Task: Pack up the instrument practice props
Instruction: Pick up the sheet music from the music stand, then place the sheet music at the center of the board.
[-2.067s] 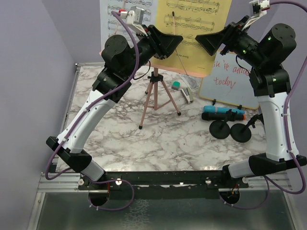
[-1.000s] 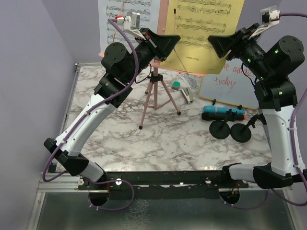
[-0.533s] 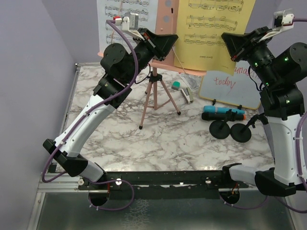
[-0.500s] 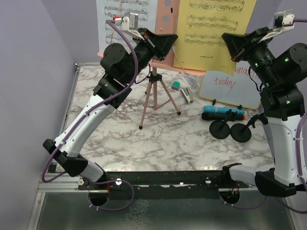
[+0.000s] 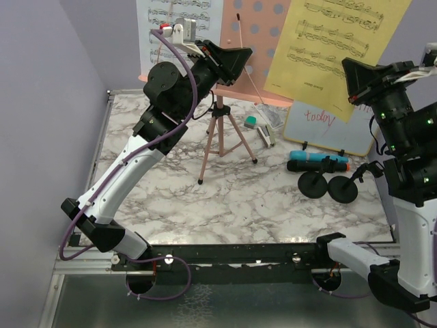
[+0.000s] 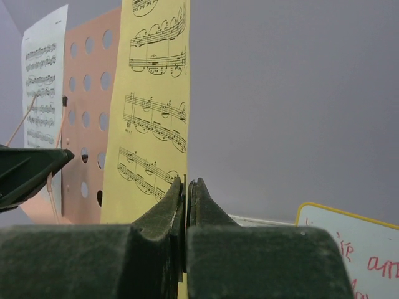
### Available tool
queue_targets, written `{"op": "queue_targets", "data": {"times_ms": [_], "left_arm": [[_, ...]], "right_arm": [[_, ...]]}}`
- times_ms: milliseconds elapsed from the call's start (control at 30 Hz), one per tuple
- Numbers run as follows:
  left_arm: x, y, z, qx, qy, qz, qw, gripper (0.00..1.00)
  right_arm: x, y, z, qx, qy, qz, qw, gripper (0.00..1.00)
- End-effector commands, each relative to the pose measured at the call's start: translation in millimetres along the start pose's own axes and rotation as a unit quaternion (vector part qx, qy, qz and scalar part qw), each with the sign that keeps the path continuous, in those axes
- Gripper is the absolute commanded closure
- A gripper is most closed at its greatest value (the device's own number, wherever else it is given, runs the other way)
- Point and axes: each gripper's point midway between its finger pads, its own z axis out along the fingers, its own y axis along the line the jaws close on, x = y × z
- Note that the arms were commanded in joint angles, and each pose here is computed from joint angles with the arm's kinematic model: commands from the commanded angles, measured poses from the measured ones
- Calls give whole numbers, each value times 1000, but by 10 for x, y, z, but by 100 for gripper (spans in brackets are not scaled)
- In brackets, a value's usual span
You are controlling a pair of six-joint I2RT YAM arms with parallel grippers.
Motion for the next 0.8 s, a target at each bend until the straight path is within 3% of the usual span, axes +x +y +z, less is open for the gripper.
{"op": "queue_targets", "data": {"times_ms": [0, 100, 533, 767], "left_arm": [[50, 223, 8, -42, -1, 16, 999, 76], [54, 223, 4, -41, 0, 15, 999, 74], [3, 195, -118, -38, -6, 21, 999, 35], [-17, 172, -218, -34, -4, 36, 999, 25]], "right_arm": [[-138, -163, -174, 50, -33, -6, 998, 100], [-153, -240, -296, 75, -41, -3, 996, 100], [-147, -475, -805, 154, -77, 29, 985, 100], [-229, -543, -1066, 182, -102, 44, 977, 100]]}}
